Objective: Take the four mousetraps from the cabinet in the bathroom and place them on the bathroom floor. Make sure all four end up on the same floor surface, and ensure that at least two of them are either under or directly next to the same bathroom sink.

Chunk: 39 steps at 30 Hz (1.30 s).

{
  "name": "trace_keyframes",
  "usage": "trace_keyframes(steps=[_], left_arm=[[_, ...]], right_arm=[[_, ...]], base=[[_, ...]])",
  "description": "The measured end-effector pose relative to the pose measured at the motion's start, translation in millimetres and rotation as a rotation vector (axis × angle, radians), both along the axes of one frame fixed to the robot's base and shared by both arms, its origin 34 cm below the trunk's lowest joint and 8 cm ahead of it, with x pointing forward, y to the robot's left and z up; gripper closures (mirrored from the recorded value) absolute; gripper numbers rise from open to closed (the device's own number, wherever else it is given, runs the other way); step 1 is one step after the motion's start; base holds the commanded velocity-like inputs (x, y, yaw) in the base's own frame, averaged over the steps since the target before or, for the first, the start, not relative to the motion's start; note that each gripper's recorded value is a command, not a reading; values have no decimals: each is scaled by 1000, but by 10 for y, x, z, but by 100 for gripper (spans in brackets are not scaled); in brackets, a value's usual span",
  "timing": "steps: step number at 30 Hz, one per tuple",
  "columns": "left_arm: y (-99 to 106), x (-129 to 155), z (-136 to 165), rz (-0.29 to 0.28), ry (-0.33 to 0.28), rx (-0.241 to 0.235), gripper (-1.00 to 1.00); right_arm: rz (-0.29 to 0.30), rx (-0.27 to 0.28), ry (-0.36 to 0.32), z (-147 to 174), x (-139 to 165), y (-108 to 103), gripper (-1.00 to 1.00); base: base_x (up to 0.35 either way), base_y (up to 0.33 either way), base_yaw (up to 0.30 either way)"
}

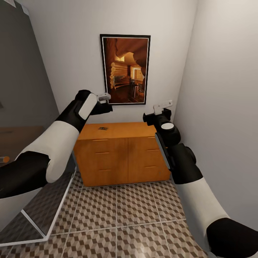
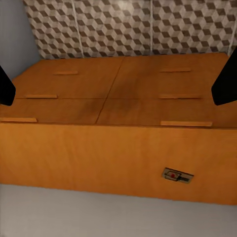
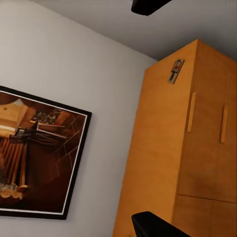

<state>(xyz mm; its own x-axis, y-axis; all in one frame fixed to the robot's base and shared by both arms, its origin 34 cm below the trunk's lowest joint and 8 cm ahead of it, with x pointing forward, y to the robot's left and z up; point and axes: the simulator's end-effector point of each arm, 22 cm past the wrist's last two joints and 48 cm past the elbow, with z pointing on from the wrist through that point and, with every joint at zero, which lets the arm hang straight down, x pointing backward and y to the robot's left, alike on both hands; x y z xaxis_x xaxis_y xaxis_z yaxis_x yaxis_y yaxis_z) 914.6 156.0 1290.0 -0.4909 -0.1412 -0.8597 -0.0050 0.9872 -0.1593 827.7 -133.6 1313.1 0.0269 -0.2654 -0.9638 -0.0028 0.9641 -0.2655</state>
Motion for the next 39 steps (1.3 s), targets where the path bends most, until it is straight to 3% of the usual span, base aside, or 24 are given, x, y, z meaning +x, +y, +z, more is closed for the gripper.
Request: trace_keyframes(steps=[15,39], left_arm=[[-69,-20,185,-18,-55,-18,-100],[-96,-43,-56,-24,-21,-18,-100]], right_arm=[[2,4,9,-77,38,-19,-100],[2,3,26,-161,56,-27,-100]], base=[[0,0,0],[9,0,0]])
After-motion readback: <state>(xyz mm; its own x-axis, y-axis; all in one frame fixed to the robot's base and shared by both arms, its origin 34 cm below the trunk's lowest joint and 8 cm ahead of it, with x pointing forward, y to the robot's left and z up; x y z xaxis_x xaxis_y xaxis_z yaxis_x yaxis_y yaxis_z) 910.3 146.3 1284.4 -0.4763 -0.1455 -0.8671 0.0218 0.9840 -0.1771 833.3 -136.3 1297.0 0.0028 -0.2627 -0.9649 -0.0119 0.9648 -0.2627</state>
